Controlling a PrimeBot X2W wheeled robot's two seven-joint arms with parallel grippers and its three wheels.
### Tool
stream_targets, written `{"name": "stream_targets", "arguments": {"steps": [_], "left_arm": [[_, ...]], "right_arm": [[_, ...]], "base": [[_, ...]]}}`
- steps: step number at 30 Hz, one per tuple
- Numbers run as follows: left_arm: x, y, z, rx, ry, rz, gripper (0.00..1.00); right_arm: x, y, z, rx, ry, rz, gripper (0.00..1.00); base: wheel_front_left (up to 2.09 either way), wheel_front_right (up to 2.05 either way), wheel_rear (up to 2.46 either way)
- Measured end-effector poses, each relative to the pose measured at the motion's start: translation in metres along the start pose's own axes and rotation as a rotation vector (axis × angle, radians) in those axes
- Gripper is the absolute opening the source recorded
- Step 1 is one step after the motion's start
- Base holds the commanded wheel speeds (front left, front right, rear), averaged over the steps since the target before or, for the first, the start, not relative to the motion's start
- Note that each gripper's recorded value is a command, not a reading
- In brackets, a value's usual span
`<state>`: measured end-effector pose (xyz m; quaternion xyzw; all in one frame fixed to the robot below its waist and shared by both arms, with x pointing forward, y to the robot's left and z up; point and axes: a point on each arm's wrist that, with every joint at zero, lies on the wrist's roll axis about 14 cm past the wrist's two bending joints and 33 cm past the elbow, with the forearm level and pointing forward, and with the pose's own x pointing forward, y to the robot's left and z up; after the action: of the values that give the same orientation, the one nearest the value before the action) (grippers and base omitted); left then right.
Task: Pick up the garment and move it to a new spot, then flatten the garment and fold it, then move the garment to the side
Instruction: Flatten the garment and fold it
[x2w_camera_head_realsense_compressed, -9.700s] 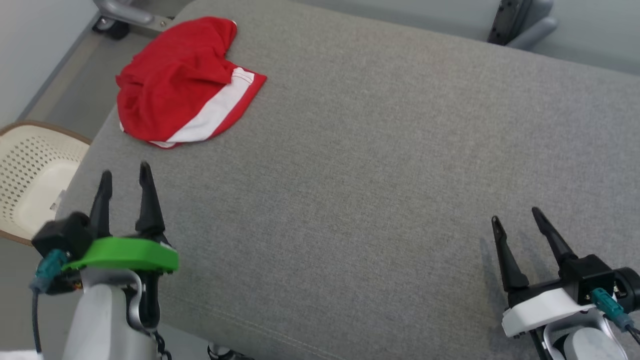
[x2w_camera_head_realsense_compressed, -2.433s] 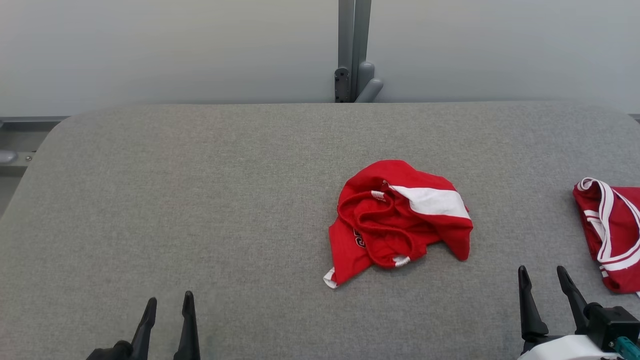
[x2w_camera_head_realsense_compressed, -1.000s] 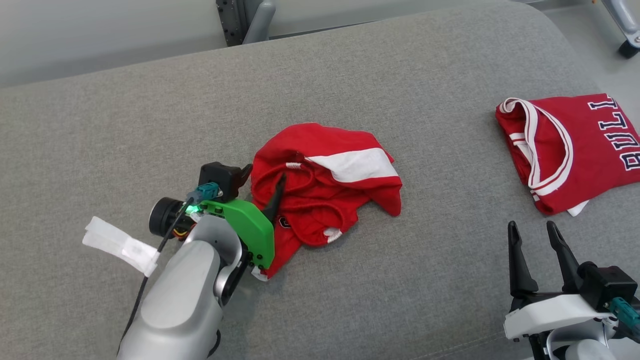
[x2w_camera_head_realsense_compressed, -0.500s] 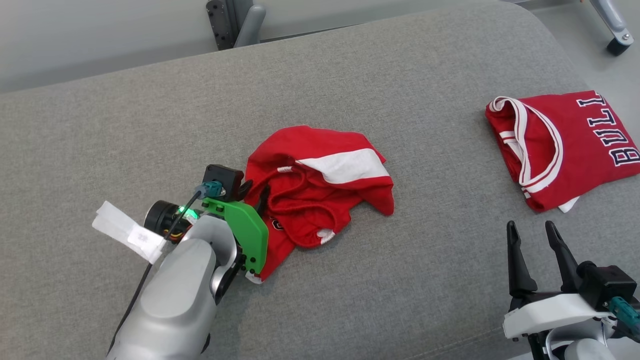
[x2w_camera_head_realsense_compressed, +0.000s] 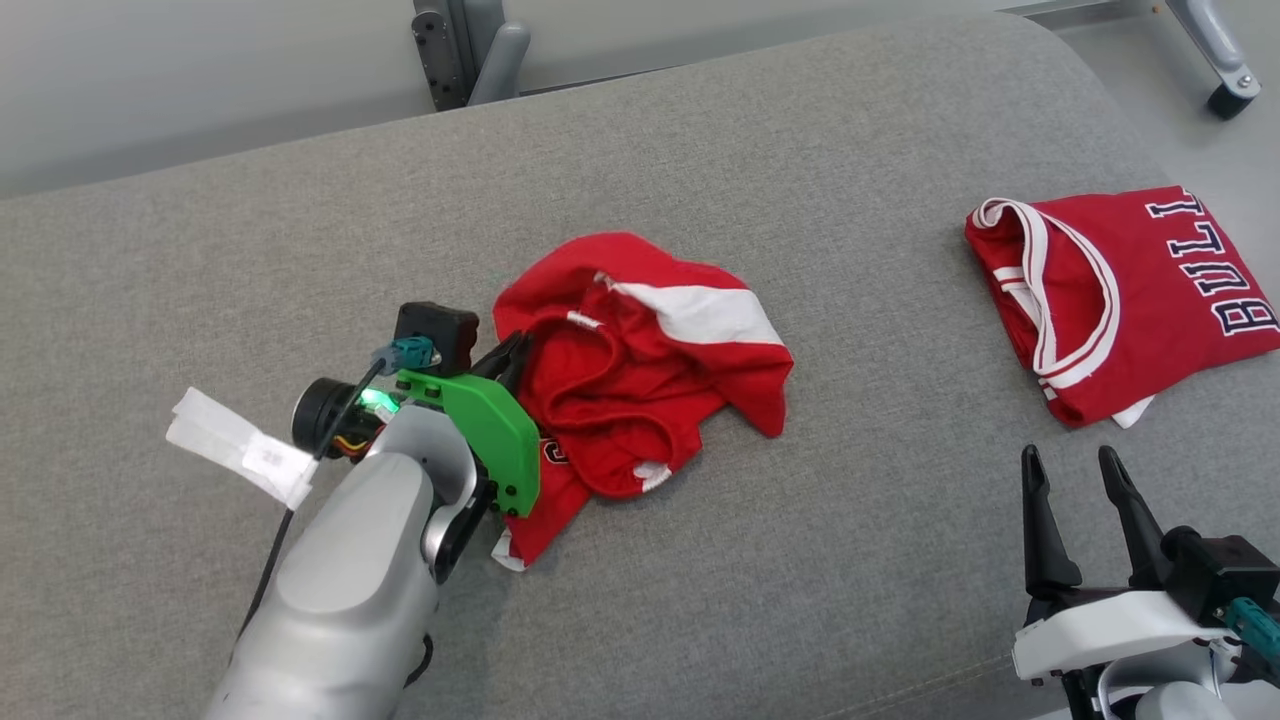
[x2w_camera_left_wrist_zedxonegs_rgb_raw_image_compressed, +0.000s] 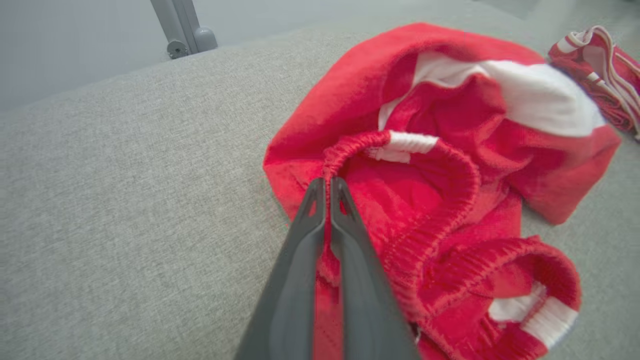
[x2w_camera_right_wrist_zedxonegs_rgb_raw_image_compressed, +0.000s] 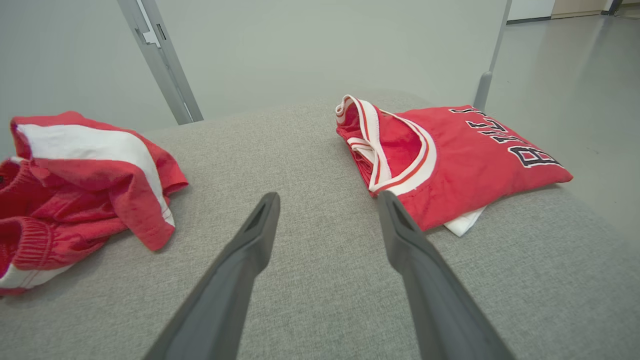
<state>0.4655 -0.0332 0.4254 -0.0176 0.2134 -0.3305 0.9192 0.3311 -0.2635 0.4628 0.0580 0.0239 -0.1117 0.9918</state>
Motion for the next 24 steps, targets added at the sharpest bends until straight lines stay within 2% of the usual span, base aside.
{"name": "stream_targets", "arguments": {"steps": [8, 9, 13, 19, 24], "left_arm": [[-0.007, -0.045, 0.057, -0.039, -0.125, -0.143, 0.0], [-0.014, -0.056, 0.078, -0.038, -0.177, -0.186, 0.0], [-0.032, -0.076, 0.1, -0.029, -0.234, -0.273, 0.0], [-0.065, -0.093, 0.049, -0.02, -0.097, -0.358, 0.0], [-0.093, -0.076, -0.02, -0.046, 0.087, -0.311, 0.0]], "right_arm": [[0.0, 0.004, 0.001, 0.005, -0.005, 0.012, 1.0], [0.0, 0.005, 0.002, 0.006, -0.008, 0.017, 1.0], [0.0, 0.006, 0.003, 0.008, -0.013, 0.021, 1.0], [-0.004, 0.003, -0.001, 0.009, -0.001, 0.012, 1.0], [-0.002, 0.006, -0.002, 0.009, 0.003, 0.022, 1.0]], "base": [[0.0, 0.0, 0.0], [0.0, 0.0, 0.0], [0.0, 0.0, 0.0], [0.0, 0.0, 0.0], [0.0, 0.0, 0.0]]}}
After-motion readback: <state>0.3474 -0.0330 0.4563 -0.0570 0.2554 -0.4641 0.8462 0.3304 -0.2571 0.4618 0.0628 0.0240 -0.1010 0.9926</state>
